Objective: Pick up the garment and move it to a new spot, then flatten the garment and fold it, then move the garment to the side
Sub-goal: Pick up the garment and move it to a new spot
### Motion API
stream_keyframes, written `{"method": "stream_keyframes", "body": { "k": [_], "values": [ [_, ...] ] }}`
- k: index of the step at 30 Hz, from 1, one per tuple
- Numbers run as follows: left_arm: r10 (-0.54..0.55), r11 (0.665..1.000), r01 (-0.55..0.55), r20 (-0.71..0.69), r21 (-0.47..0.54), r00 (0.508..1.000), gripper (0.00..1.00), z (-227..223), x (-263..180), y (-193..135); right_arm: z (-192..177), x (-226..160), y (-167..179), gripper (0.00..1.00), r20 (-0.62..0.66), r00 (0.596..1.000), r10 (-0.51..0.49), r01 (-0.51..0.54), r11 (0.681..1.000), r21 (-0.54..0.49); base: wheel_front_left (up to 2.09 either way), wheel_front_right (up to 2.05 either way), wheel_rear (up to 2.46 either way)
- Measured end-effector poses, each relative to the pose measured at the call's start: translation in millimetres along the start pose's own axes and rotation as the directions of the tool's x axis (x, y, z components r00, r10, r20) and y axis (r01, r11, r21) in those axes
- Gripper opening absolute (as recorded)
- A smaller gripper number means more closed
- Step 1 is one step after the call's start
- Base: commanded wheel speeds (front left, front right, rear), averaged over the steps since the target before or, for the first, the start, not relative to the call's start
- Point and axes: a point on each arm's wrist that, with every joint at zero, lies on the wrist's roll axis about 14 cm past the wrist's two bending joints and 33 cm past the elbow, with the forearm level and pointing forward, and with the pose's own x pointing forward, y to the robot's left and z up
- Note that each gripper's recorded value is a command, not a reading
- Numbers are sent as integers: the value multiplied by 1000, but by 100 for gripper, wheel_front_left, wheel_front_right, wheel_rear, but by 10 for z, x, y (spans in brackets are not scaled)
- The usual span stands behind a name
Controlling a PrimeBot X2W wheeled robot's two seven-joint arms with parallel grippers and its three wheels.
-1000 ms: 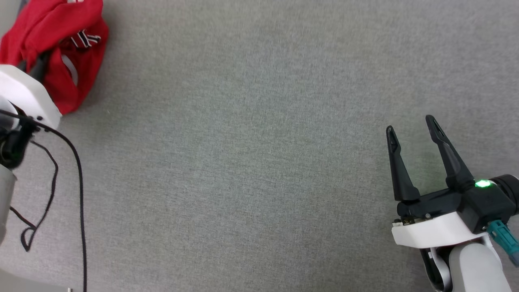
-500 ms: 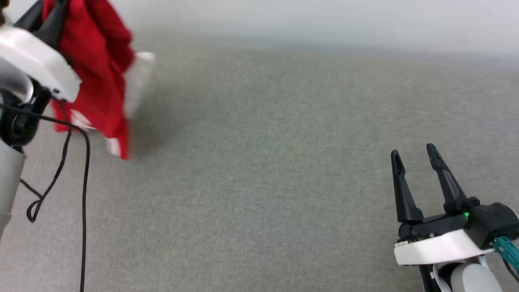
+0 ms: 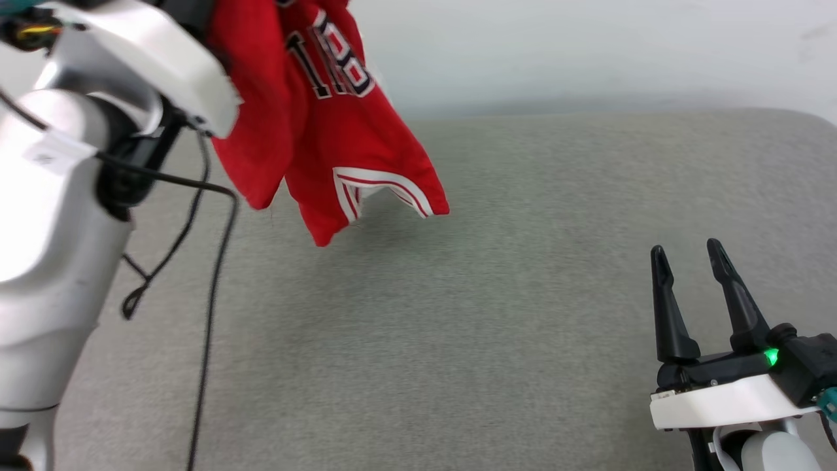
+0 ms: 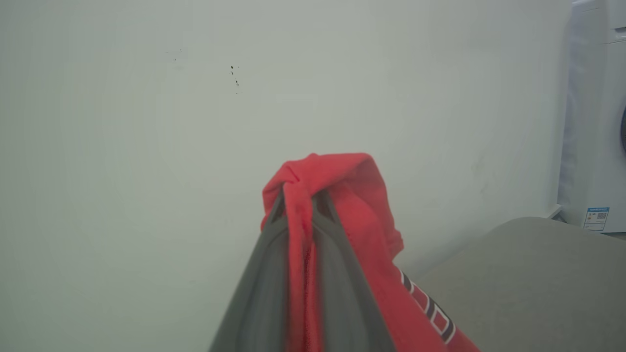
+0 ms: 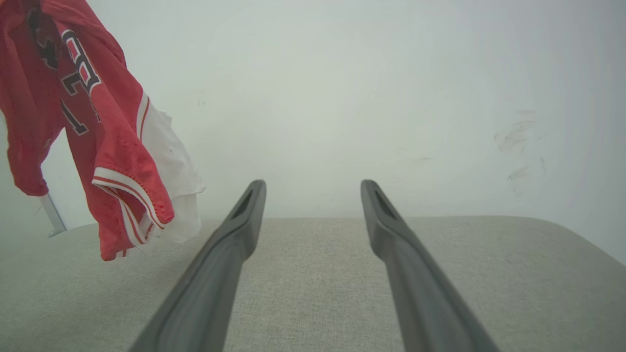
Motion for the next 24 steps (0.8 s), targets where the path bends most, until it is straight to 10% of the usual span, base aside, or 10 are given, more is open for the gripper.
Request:
{"method": "stream_keyframes", "body": {
  "k": [11, 24],
  "values": [
    [-285, 958, 284, -40, -30, 958, 0, -523, 333, -1250, 80, -240, -511, 100, 3, 987, -158, 158, 987, -32, 0, 0, 0],
    [-632, 765, 491, -340, -417, 696, 0, -1877, -1250, -3082, 118, -287, -615, 100, 12, 982, -190, 190, 981, -32, 0, 0, 0]
  ]
}}
